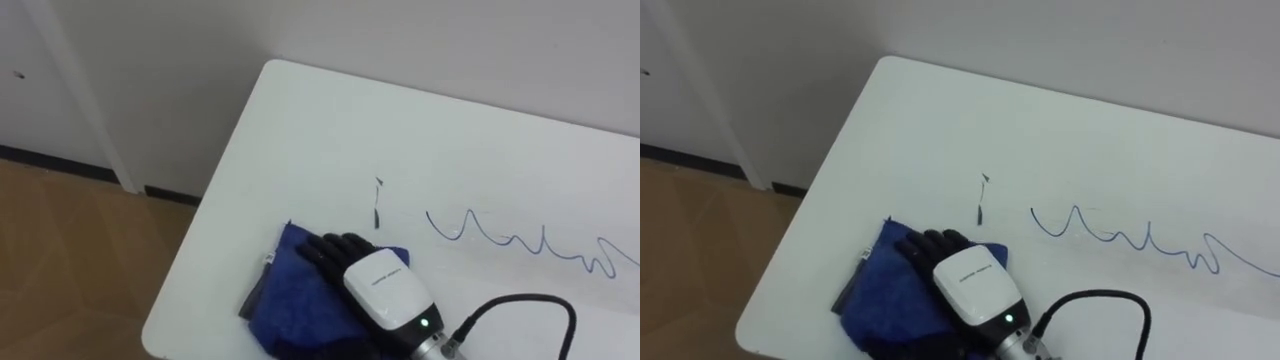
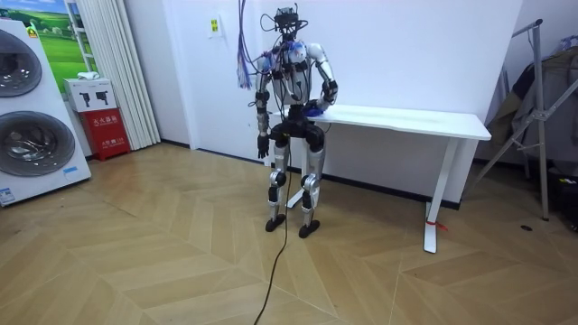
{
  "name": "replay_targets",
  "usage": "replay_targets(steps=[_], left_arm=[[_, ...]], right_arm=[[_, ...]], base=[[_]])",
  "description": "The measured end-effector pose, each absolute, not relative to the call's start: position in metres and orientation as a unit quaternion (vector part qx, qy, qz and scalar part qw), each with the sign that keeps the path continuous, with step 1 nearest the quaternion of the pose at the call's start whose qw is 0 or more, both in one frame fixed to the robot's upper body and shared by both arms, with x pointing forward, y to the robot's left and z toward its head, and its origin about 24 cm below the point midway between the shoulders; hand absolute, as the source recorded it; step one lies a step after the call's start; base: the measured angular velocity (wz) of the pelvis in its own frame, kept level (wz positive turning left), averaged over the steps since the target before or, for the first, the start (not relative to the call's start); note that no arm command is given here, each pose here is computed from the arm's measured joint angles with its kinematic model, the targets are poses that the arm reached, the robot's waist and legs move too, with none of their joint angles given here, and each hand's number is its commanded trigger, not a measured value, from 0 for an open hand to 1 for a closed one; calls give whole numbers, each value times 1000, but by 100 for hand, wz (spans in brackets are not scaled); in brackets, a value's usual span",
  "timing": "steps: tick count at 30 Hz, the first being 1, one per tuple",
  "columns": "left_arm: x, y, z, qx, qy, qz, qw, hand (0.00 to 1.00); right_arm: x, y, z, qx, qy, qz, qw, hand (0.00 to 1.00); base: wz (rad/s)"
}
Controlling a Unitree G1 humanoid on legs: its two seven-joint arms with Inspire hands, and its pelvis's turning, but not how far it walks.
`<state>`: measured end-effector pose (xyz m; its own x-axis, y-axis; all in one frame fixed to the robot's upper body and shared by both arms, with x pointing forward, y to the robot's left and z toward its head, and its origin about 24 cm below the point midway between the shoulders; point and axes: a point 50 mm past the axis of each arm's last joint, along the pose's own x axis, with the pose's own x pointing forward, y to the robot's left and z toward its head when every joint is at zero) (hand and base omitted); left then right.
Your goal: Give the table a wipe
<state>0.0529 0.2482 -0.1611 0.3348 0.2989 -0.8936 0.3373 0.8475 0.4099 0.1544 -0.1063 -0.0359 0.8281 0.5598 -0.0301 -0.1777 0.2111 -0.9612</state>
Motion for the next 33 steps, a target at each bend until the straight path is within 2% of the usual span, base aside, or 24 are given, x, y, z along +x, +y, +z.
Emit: replay_targets(steps=[10, 21, 24, 30, 33], left_arm=[[54, 250, -160, 275, 574, -4, 771, 0], [49, 253, -160, 262, 584, 29, 768, 0], [42, 250, -162, 258, 594, 27, 762, 0], [32, 238, -164, 236, 600, 32, 763, 0], [25, 240, -163, 223, 604, 52, 763, 0]], right_arm=[[160, -105, -28, -567, -194, 217, 771, 100], [170, -123, -29, -575, -153, 191, 781, 100], [174, -126, -31, -562, -127, 186, 796, 100], [220, -138, -26, -573, -82, 160, 799, 100], [253, -169, -25, -588, -22, 96, 803, 100]], base=[[0], [2], [5], [1], [9]])
